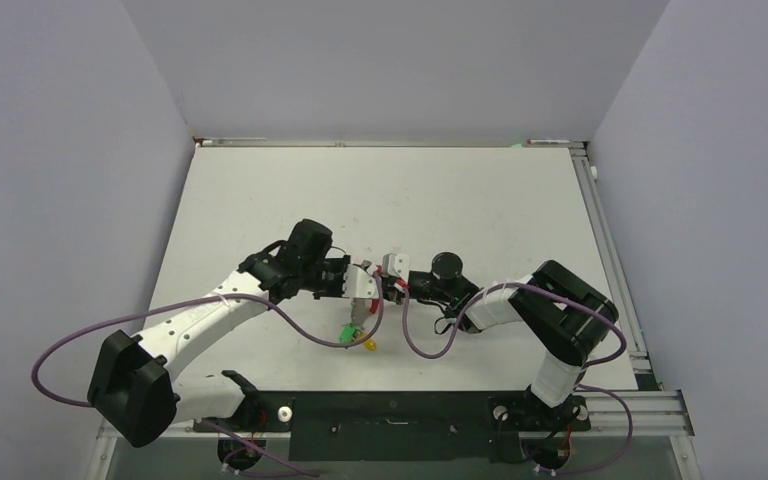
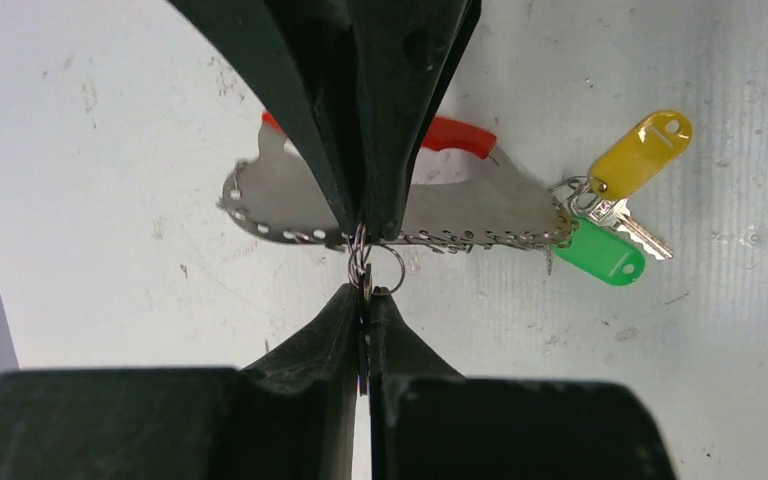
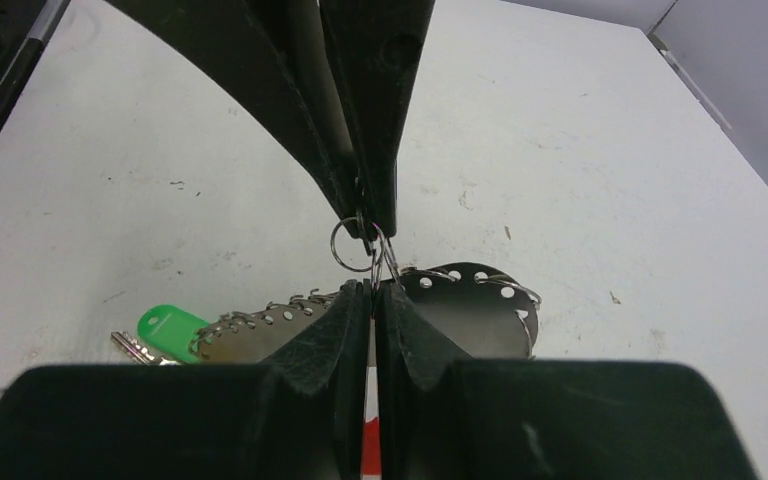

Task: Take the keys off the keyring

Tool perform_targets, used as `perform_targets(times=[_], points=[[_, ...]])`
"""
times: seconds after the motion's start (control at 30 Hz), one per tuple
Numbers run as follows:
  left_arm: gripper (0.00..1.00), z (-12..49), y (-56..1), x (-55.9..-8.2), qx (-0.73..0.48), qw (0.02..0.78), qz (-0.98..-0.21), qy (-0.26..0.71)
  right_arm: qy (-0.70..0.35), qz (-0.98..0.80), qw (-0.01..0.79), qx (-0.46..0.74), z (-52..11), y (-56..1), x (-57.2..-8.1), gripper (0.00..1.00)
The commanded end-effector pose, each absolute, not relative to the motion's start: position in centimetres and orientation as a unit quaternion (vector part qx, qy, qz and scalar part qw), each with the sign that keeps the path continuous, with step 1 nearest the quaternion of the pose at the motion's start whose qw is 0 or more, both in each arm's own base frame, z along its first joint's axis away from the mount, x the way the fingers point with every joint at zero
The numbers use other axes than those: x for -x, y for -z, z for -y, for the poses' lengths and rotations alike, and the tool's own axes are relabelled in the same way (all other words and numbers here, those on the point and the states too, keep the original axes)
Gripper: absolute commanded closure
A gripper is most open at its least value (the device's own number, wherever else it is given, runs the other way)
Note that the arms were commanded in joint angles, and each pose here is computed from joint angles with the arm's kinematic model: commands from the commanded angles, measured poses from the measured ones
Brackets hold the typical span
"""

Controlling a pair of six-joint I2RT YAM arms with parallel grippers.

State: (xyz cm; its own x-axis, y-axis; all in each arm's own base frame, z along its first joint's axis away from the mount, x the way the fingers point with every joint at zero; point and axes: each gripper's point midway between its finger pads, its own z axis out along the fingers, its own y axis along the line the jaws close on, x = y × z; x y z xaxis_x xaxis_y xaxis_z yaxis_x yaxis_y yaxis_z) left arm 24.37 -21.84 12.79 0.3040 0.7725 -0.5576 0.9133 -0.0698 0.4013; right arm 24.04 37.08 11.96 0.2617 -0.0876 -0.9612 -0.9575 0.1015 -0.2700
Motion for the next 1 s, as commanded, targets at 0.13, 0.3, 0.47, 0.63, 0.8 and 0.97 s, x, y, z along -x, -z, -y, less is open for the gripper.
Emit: perform_targets(times=[0.13, 0.3, 0.47, 0.63, 0.8, 0.97], points=[[1.00, 21.7, -12.4, -26.8, -0.691, 0.375, -0.611, 0.088, -0.448, -0.400, 0.636, 0.485, -36.8, -18.9, -21.5, 0.95], [1.00, 22.4, -12.1, -27.7, -0.684, 0.383, -0.614, 0.091, -0.456, -0.391, 0.642, 0.477, -36.3, -19.0, -20.9, 0.95], [1.00, 22.5, -11.4, -27.1, -0.688, 0.374, -0.614, 0.104, -0.449, -0.403, 0.646, 0.467, -36.0, -18.7, -21.9, 0.95], [1.00, 20.7, -10.9, -26.3, -0.677, 0.362, -0.632, 0.104, -0.433, -0.430, 0.648, 0.455, -35.1, -18.2, -23.7, 0.95], [1.00, 17.7, -10.7, -26.5, -0.631, 0.358, -0.681, 0.106, -0.419, -0.468, 0.640, 0.443, -34.4, -17.2, -25.1, 0.95], [1.00, 14.8, -11.5, -27.9, -0.544, 0.356, -0.755, 0.088, -0.397, -0.504, 0.631, 0.436, -33.7, -16.3, -26.5, 0.95]])
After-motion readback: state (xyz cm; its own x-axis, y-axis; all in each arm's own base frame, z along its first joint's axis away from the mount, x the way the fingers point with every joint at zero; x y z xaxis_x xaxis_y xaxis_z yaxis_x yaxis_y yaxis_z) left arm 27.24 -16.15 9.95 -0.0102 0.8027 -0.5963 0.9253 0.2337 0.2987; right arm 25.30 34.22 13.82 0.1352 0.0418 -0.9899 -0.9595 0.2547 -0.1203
